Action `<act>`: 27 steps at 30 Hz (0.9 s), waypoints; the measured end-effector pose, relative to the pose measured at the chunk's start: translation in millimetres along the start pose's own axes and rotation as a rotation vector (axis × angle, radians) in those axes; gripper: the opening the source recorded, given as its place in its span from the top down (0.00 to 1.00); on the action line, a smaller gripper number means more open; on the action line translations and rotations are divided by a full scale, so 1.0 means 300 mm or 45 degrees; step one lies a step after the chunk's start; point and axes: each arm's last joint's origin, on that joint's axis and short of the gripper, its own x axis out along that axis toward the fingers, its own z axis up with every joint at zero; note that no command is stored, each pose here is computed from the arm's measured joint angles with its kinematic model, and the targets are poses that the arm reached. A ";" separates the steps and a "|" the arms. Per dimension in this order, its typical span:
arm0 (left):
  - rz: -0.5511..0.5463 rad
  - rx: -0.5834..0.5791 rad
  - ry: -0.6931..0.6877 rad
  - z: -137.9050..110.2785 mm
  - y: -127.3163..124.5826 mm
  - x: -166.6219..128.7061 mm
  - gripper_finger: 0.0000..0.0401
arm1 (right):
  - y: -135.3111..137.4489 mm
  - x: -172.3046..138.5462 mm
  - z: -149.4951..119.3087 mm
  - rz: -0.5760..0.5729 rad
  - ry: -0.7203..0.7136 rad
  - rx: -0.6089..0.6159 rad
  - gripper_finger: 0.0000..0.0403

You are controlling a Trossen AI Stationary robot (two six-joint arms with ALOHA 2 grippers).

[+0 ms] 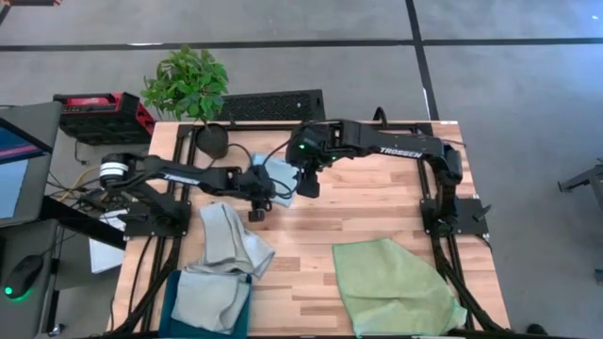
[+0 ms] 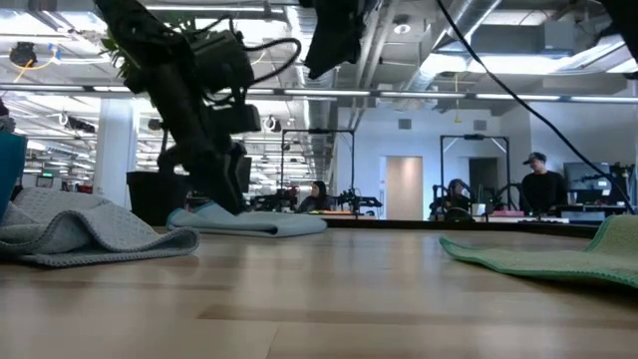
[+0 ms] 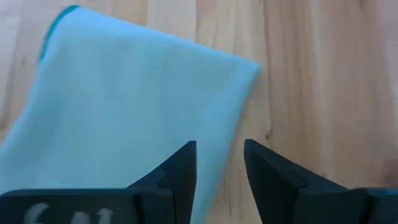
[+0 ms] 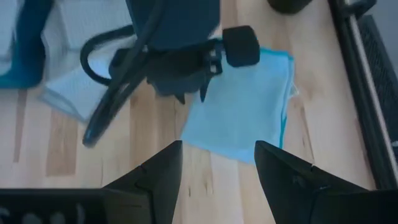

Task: Fold microfiber towels
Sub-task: Put the blue microfiber towel into the blue bin

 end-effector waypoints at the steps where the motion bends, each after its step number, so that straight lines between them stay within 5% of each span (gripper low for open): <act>1: 0.004 0.010 0.013 0.001 0.000 0.013 0.68 | 0.000 0.004 -0.004 0.002 0.017 0.001 0.44; 11: 0.042 0.084 0.114 0.006 0.001 0.106 0.68 | 0.000 0.003 -0.005 0.002 0.022 0.000 0.44; 27: 0.106 -0.002 0.139 0.000 0.007 0.109 0.71 | 0.000 0.003 -0.005 0.002 0.022 -0.001 0.44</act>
